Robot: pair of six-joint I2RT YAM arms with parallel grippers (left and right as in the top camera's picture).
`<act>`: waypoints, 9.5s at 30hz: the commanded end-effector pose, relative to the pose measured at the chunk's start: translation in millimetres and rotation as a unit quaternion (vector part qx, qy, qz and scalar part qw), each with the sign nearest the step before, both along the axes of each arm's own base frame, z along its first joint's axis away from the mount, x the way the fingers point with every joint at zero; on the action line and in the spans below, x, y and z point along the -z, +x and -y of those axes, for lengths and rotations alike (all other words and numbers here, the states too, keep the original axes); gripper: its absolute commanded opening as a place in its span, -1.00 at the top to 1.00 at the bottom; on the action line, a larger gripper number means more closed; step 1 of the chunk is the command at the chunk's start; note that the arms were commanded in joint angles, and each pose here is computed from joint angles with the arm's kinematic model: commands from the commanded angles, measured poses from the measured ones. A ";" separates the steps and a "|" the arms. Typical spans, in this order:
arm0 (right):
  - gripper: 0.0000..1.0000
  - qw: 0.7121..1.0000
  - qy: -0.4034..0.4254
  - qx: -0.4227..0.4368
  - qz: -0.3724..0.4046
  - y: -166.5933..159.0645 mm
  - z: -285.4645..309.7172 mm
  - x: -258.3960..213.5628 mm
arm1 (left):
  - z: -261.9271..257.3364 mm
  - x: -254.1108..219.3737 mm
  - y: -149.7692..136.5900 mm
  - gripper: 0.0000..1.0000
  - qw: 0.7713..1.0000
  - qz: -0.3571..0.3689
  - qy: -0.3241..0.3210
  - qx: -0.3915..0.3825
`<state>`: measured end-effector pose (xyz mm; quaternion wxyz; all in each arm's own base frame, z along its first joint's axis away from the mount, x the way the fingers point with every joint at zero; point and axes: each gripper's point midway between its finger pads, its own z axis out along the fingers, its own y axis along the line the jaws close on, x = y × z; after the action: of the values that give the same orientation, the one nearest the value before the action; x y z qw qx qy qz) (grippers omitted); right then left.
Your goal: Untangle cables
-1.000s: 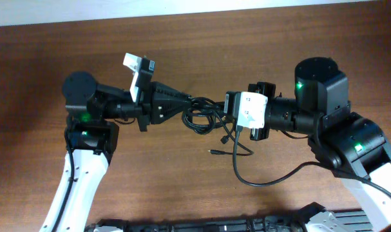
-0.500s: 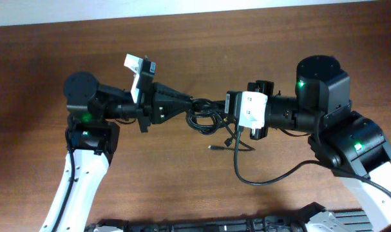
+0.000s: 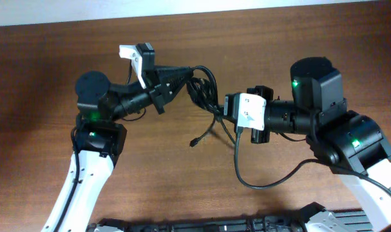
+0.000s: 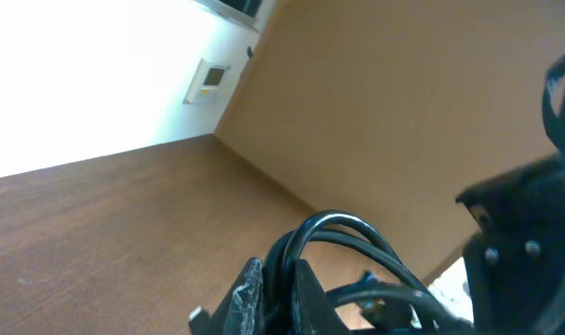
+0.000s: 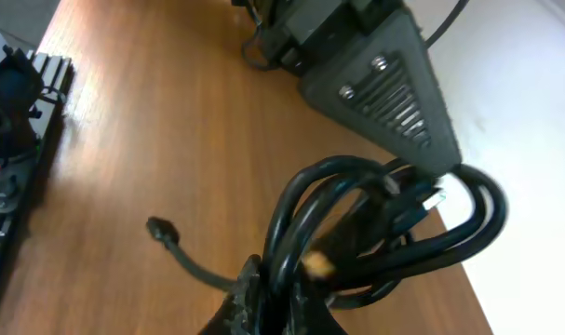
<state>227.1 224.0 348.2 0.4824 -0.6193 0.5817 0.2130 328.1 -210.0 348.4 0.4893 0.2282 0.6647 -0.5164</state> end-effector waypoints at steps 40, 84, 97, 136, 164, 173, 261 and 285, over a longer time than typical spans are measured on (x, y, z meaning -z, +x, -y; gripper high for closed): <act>0.92 0.963 -0.017 -0.162 0.213 -26.6 -10.6 -18.4 | 6.3 23.1 -86.0 -0.45 0.968 0.021 0.022 0.250; 0.92 0.983 0.000 -0.131 0.126 -29.7 -9.4 -14.3 | -35.5 22.4 4.7 1.00 0.999 -0.021 0.034 -0.004; 0.92 0.998 -0.060 0.013 -0.023 4.0 7.2 28.8 | -39.2 -16.5 7.6 1.00 1.000 0.025 -0.011 -0.012; -0.77 0.809 0.001 0.588 0.008 133.6 133.9 -2.2 | 22.2 -27.8 -110.4 1.00 0.928 0.234 0.024 0.290; -0.89 0.732 0.101 0.425 -0.523 83.1 -0.6 102.6 | -46.4 -25.9 -1.4 1.00 0.999 0.039 -0.017 0.014; -0.58 0.687 0.115 0.358 -0.621 108.0 -48.3 136.9 | -18.1 -31.0 -16.3 1.00 0.997 0.054 -0.021 0.053; 0.22 0.729 0.023 0.508 -0.459 111.0 26.6 156.1 | -66.2 329.8 -5.9 -0.99 0.811 -0.333 0.463 -0.132; 0.22 0.768 0.030 0.448 -0.456 105.6 11.9 140.9 | -97.5 133.0 70.3 1.00 0.811 0.029 0.521 -0.265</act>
<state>336.6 201.2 185.1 0.1955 -0.0564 0.9556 0.2132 385.5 -125.8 130.3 0.3239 0.2484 0.9129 -0.0021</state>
